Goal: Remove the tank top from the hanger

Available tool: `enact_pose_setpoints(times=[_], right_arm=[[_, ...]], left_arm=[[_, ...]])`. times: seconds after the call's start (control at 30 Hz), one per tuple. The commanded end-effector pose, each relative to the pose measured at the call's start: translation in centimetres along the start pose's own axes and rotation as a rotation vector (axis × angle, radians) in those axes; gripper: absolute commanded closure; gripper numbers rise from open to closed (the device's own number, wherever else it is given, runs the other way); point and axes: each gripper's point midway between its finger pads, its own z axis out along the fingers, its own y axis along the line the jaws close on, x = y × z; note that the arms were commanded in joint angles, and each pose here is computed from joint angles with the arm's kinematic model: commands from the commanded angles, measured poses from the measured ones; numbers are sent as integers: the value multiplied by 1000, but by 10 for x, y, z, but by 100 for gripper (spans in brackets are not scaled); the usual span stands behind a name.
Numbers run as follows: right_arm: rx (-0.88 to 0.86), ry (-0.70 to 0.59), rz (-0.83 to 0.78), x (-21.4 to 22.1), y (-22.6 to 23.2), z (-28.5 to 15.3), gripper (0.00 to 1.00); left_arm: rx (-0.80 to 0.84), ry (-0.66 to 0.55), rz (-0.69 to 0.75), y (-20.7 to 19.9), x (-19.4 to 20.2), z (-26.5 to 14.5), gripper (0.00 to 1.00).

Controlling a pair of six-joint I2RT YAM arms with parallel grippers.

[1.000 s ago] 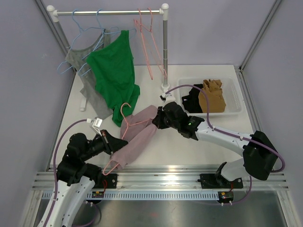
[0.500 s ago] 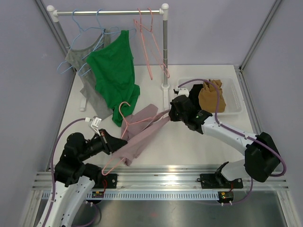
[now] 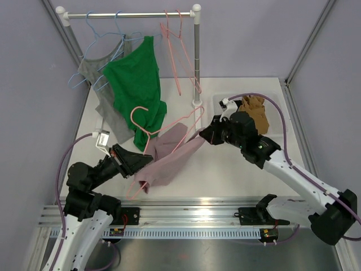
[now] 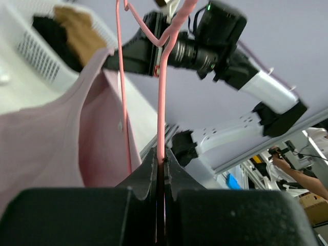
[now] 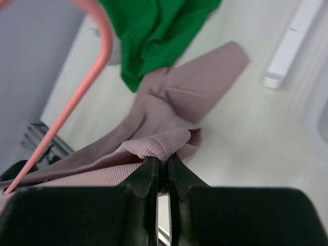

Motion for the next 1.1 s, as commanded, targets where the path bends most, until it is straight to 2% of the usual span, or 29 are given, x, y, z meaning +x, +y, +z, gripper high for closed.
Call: enact_pose_setpoints(times=[0.0,0.07,0.1,0.27,0.47,0.5,0.6,0.77,0.87,1.0,1.07], right_arm=[[-233,-42,53,-15,45,-37,100],[-314,-56,70,-18,61,-58,100],[-342,-62,73,-21,67,-65,100],[-536,-78,76,-35,107,-116,100],[-731,-107,66,-51,144,-180,100],[-772,-114,54,-53,150,-189,100],[-862,-91,52,-53,163,-207,100],[-824,-113,15,-57,161,-217,100],[-764,-119,3,-57,154,-219,100],[-665,-74,25,-45,137,-202,100],[-591,-77,48,-42,124,-188,100]], left_arm=[[232,-123,135,-65,-45,3,100],[240,-147,150,-67,-58,12,100],[288,-201,197,-80,-71,11,100],[386,-326,349,-110,-108,24,100],[390,-556,619,-134,-152,33,100],[439,-595,668,-146,-154,29,100],[480,-695,703,-155,-167,30,100],[370,-747,712,-141,-191,46,100],[271,-800,703,-136,-206,36,100],[59,-827,626,-100,-214,24,94],[-54,-777,590,-77,-210,25,92]])
